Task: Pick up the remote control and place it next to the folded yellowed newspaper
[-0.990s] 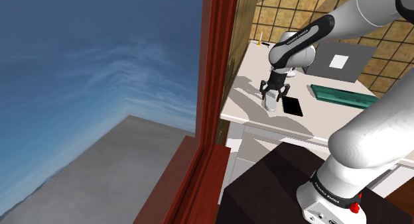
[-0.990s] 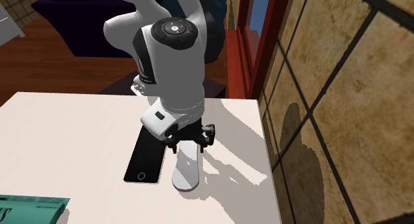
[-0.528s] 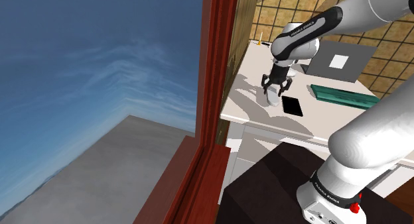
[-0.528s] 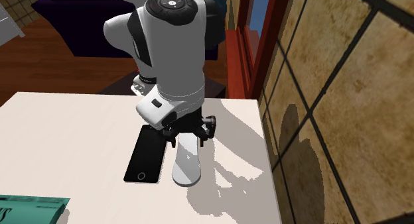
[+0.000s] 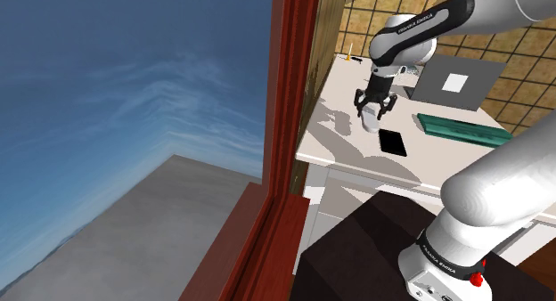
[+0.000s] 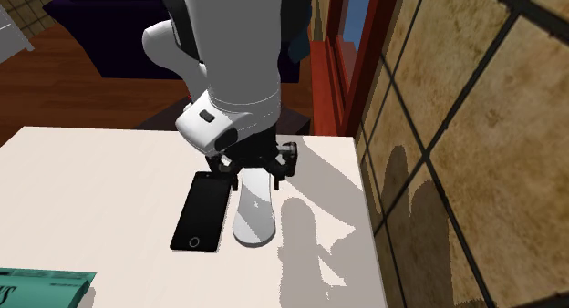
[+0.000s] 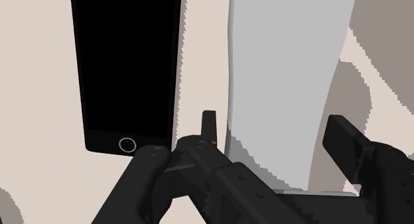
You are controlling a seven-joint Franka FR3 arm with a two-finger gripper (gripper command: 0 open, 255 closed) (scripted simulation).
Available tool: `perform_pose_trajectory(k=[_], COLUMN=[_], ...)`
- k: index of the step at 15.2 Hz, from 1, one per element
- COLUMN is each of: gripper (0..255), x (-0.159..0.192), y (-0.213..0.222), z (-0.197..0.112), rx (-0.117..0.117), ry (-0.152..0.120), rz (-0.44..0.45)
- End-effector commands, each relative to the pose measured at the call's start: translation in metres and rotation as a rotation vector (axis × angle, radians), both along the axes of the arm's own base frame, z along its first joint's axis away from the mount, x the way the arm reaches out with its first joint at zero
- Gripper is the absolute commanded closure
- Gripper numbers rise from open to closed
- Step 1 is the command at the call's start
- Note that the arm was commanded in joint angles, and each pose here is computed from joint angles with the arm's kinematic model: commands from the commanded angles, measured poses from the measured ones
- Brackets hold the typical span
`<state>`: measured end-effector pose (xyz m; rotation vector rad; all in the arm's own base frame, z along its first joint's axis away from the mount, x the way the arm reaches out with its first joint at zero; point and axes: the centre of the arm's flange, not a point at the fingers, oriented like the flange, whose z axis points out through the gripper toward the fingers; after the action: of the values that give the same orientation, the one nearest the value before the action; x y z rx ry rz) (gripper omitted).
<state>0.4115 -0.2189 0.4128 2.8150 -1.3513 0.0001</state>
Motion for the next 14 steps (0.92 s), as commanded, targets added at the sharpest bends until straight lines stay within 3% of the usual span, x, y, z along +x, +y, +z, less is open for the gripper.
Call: perform_pose_trajectory(k=[1,3,14], gripper=[255,255,255], x=[0.0,0.0,-0.12], y=[0.001,0.001,-0.081], z=[0.01,0.019,0.02], rx=[0.0,0.0,0.0], ry=[0.0,0.0,0.0], rz=[0.0,0.0,0.0])
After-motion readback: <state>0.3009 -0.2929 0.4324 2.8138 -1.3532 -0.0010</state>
